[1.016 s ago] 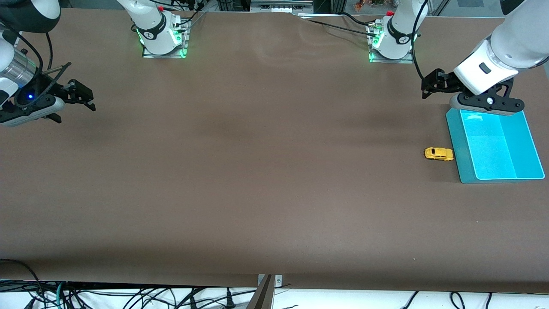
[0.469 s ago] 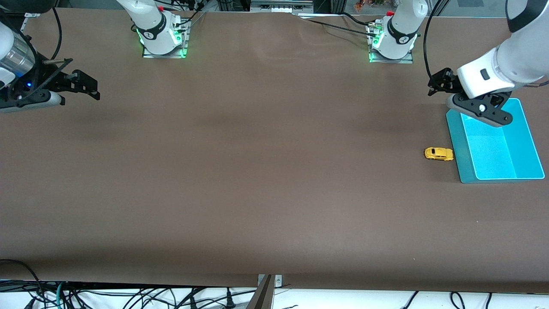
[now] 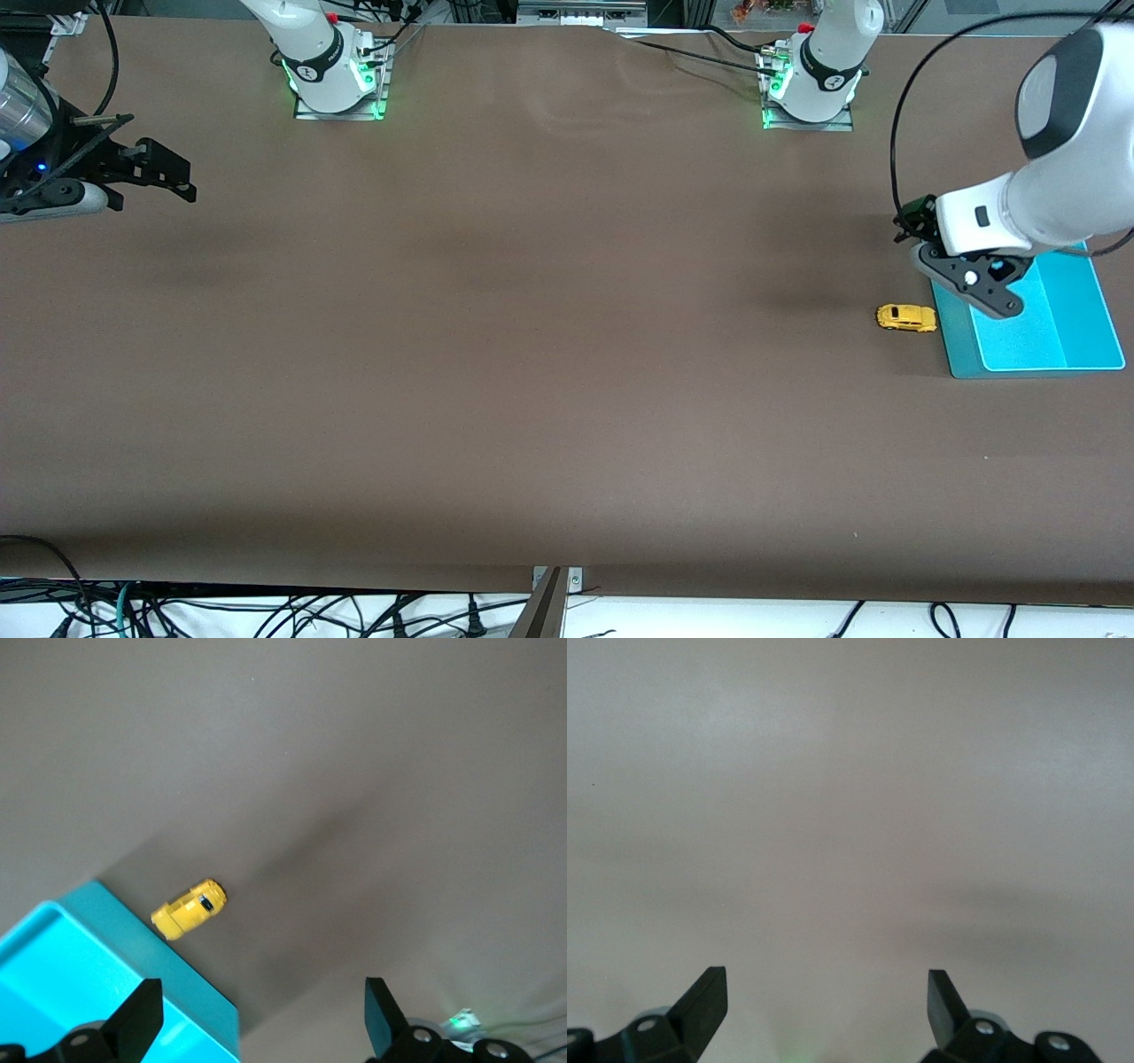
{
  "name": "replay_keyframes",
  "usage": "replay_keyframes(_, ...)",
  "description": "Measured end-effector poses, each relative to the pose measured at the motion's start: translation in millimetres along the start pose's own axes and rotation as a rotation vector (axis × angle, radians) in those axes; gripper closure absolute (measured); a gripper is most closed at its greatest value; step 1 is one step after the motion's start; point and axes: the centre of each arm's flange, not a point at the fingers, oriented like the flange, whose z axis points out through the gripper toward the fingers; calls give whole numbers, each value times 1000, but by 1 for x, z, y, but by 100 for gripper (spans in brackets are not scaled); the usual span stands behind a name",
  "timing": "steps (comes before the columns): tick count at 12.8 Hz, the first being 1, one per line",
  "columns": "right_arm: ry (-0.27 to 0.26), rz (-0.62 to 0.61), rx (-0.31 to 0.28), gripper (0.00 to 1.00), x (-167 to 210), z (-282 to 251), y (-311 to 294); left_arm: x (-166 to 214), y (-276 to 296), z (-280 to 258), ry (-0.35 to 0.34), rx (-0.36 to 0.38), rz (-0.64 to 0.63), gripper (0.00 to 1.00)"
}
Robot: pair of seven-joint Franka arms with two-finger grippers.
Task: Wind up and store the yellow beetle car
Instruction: 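Lower the left gripper onto the yellow car beside the tray, then close the left gripper around the yellow car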
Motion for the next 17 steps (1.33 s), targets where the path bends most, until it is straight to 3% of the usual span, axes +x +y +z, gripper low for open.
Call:
replay_keyframes(4,0,1,-3,0,0,0,1,-9,-21,67,38,34,229,0)
replay_keyframes(8,1,-2,-43,0,0,-4,5,-22,-26,128,-37,136,549,0)
replay_keyframes(11,8,-2,-52,0,-3,-24,5,-36,-34,175,-36,192,726,0)
replay_keyframes(14,-9,-4,-50,0,0,-20,4,-60,-78,234,24,215,846,0)
replay_keyframes(17,-15,-4,-48,0,2,-17,5,-73,-99,299,66,189,874,0)
